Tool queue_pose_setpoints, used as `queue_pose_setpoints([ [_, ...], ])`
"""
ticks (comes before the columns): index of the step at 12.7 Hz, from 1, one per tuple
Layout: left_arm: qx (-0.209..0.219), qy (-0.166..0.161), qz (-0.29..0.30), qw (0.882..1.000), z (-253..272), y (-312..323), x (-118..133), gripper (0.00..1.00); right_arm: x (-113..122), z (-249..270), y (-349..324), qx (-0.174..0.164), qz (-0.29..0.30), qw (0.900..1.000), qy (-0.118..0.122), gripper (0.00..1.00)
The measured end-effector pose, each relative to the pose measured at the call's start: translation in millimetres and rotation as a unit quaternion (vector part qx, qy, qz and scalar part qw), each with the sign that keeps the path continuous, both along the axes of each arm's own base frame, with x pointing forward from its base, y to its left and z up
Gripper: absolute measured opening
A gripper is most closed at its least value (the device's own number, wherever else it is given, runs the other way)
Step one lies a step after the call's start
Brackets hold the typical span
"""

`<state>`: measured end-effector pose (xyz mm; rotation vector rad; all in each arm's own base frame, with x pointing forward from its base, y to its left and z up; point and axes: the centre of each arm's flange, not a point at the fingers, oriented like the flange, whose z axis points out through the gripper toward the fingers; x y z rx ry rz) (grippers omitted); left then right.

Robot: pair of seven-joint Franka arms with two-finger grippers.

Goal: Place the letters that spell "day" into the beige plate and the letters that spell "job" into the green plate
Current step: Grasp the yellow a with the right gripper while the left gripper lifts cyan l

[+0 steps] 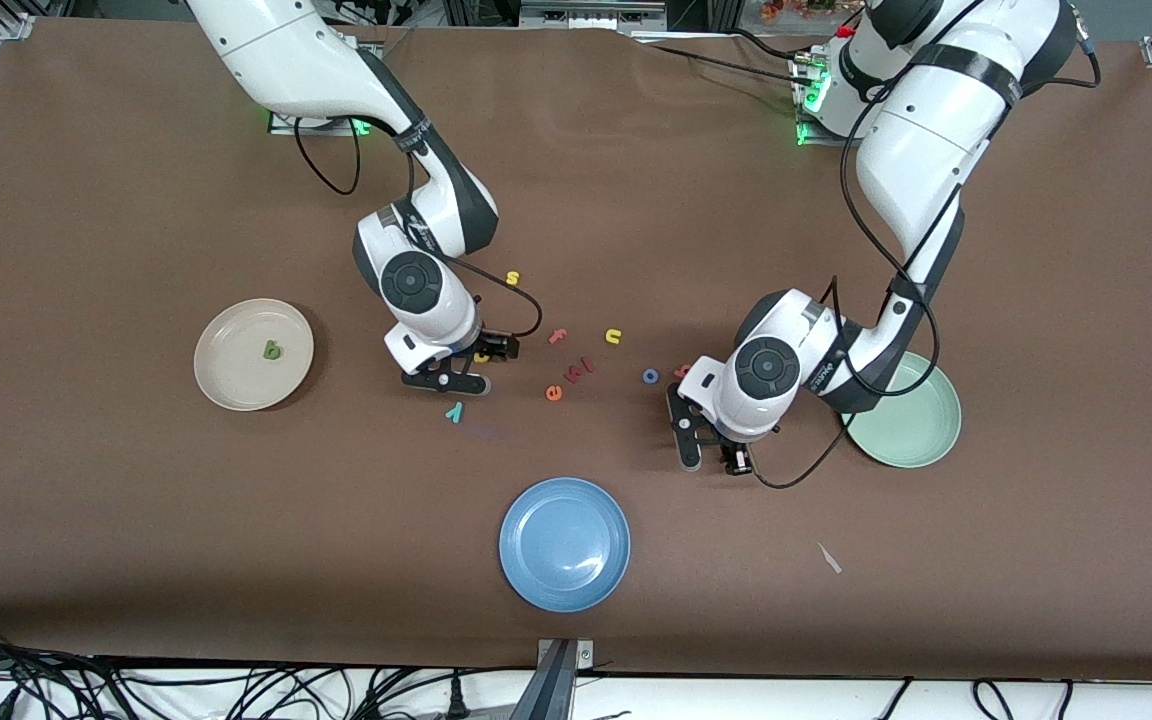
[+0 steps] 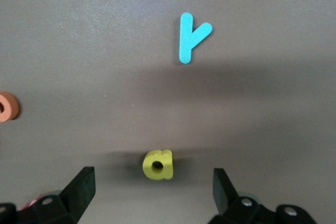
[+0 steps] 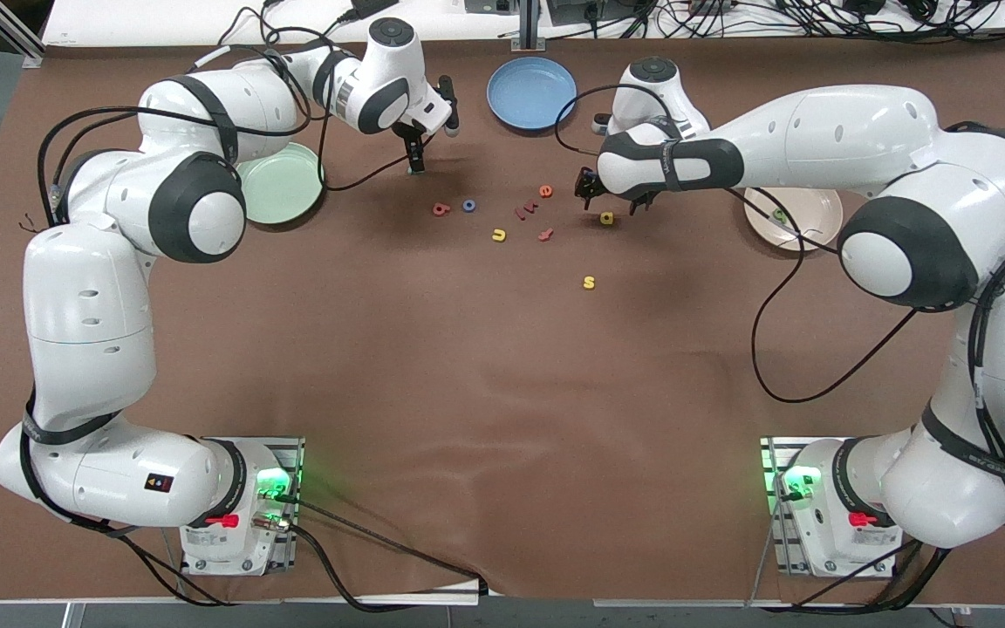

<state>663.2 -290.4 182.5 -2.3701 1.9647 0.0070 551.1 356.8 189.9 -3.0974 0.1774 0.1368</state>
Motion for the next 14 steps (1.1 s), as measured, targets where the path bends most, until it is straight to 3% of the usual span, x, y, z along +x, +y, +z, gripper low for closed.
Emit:
queue_pose_setpoints([
  [4, 0.002, 0.009, -0.004, 1.0, -5, -3, -6, 0.56, -6, -22, 6, -0.005, 0.016, 1.0, 0.009, 0.95],
  [5, 0.001, 0.011, -0.005, 1.0, -7, -4, -7, 0.56, -7, -22, 8, -0.005, 0.018, 1.0, 0.009, 0.87],
  [6, 0.001, 0.011, -0.005, 1.0, -7, -5, -8, 0.5, -7, -21, 9, -0.004, 0.019, 1.0, 0.008, 0.79],
  [7, 0.001, 0.012, -0.008, 1.0, -7, -5, -8, 0.38, -6, -20, 10, -0.004, 0.019, 1.0, 0.007, 0.78],
  [8, 0.001, 0.012, -0.012, 1.0, -7, -5, -8, 0.28, -5, -19, 9, -0.004, 0.019, 1.0, 0.006, 0.67],
  [9, 0.001, 0.012, -0.017, 1.0, -8, -5, -8, 0.28, -4, -17, 10, -0.003, 0.02, 1.0, 0.004, 0.59],
  [10, 0.001, 0.013, -0.018, 1.0, -8, -3, -7, 0.19, -4, -17, 10, -0.003, 0.022, 1.0, 0.004, 0.59],
  [11, 0.001, 0.013, -0.019, 1.0, -7, -2, -6, 0.07, -3, -16, 10, -0.002, 0.022, 1.0, 0.003, 0.51],
  [14, 0.001, 0.011, -0.018, 1.0, -5, 0, -5, 0.08, -3, -14, 10, -0.002, 0.022, 1.0, 0.002, 0.39],
])
